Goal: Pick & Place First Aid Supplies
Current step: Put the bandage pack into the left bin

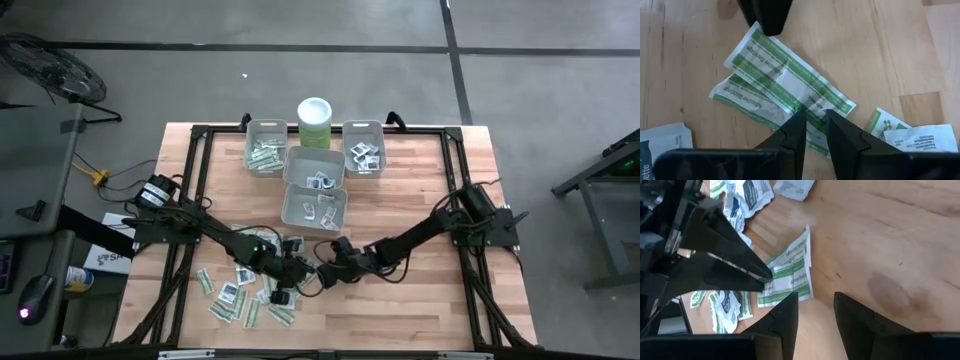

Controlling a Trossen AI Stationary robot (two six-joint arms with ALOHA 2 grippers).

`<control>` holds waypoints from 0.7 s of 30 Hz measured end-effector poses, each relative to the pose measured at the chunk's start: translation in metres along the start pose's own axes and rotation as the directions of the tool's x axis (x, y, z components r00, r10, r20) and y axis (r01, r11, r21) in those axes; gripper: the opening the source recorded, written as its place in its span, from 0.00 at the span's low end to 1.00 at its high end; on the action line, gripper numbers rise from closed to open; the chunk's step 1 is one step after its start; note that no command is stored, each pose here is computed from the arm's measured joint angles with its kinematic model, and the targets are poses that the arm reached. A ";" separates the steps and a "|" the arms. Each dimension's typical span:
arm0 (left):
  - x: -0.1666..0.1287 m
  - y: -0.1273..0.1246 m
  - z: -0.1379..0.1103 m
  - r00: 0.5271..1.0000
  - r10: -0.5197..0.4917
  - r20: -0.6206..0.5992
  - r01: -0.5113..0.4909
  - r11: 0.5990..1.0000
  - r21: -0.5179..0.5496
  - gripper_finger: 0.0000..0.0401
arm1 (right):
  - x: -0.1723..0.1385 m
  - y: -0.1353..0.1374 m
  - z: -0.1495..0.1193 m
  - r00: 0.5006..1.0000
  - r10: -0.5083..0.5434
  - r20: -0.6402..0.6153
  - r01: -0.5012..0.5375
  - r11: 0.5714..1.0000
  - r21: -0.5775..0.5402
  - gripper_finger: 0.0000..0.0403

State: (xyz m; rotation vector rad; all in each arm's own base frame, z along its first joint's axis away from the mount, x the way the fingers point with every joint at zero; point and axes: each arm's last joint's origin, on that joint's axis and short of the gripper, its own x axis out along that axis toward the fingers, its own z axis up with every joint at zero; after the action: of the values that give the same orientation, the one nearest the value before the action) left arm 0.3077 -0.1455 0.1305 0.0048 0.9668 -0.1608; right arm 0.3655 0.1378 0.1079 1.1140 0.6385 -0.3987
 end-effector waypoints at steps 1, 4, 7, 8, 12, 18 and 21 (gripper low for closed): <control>0.000 0.000 0.000 1.000 0.000 0.000 0.000 1.000 0.000 0.18 | 0.000 0.000 0.000 1.000 0.003 -0.003 -0.003 1.000 0.001 0.30; 0.000 0.000 0.000 1.000 0.000 0.000 0.000 1.000 0.000 0.18 | 0.000 0.001 0.001 1.000 0.012 0.003 -0.012 1.000 0.000 0.30; 0.000 0.000 0.000 1.000 0.001 0.000 -0.001 1.000 -0.008 0.18 | 0.000 0.002 0.001 1.000 0.026 0.006 -0.026 1.000 0.002 0.30; 0.000 0.000 0.000 1.000 0.002 0.001 -0.002 1.000 -0.012 0.18 | 0.000 0.003 0.001 1.000 0.029 0.004 -0.029 1.000 0.002 0.29; 0.000 0.000 0.000 1.000 0.002 0.001 -0.002 1.000 -0.020 0.18 | 0.000 0.003 0.001 1.000 0.028 0.005 -0.028 1.000 0.001 0.29; 0.000 0.000 0.000 1.000 0.002 0.001 -0.002 1.000 -0.023 0.18 | 0.002 0.001 0.008 0.999 0.020 0.029 -0.021 1.000 0.011 0.29; 0.000 0.000 0.000 1.000 0.002 0.001 -0.002 1.000 -0.024 0.18 | 0.002 0.001 0.009 0.999 0.020 0.029 -0.020 1.000 0.001 0.29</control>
State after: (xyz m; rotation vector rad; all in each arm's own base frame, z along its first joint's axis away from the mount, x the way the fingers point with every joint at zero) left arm 0.3077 -0.1454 0.1304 -0.0162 0.9672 -0.1471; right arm 0.3703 0.1298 0.1100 1.1134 0.6011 -0.3977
